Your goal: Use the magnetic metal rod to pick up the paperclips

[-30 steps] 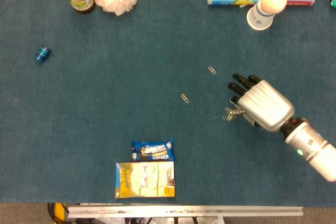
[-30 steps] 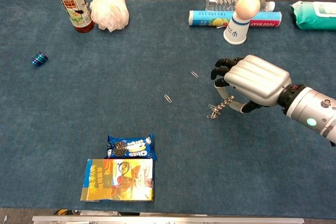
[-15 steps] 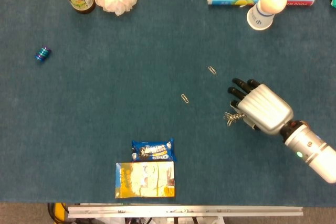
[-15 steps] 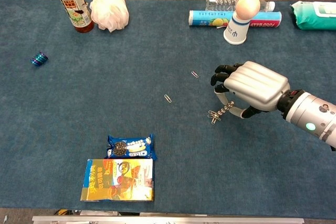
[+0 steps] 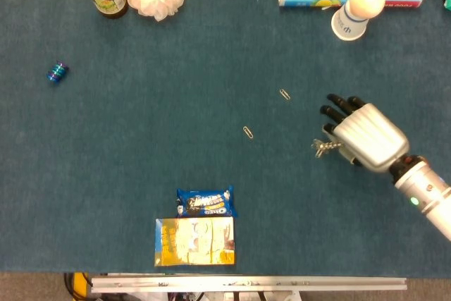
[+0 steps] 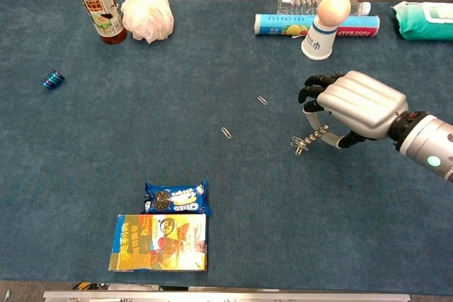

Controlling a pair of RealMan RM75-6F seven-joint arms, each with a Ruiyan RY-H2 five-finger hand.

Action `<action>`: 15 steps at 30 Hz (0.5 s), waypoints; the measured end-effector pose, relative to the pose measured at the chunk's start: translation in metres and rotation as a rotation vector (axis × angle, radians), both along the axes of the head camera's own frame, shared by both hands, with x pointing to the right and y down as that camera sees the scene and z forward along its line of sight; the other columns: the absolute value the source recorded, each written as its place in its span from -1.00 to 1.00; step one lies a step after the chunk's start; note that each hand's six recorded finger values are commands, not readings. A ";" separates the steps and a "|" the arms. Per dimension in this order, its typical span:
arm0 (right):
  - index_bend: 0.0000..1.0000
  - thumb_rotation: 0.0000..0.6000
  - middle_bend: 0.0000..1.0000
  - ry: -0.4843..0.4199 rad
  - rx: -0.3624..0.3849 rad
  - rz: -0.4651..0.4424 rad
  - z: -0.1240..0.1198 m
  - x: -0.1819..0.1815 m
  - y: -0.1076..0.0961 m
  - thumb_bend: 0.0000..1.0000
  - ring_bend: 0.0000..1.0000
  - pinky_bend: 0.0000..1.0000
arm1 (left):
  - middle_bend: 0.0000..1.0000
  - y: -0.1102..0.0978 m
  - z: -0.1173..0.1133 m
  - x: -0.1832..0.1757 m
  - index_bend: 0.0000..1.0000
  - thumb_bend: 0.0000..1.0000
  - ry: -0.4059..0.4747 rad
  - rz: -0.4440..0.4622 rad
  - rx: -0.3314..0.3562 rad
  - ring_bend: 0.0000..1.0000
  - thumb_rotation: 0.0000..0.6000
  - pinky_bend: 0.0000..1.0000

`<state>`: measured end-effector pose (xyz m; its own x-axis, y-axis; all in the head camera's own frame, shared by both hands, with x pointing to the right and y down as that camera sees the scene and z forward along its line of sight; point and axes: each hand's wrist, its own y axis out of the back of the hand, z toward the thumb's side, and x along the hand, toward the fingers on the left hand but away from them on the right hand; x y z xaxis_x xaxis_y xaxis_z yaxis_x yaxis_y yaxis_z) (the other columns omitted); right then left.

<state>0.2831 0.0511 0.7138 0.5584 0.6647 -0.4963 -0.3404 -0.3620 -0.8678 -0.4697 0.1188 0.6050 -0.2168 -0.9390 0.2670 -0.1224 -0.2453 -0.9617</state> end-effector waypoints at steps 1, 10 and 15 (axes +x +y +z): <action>0.15 1.00 -0.43 0.004 0.005 0.011 -0.001 0.004 -0.002 -0.40 -0.73 -0.39 | -0.06 0.000 0.000 0.000 -0.21 -0.76 0.000 0.000 -0.001 -0.23 1.00 0.15; 0.15 1.00 -0.43 0.045 0.013 0.087 0.004 0.034 -0.010 -0.40 -0.73 -0.39 | -0.06 0.000 0.003 0.002 -0.21 -0.76 -0.008 0.003 -0.009 -0.23 1.00 0.15; 0.15 1.00 -0.43 0.065 0.010 0.113 0.009 0.046 -0.011 -0.41 -0.73 -0.39 | -0.06 -0.001 0.003 0.002 -0.21 -0.76 -0.009 0.004 -0.012 -0.23 1.00 0.15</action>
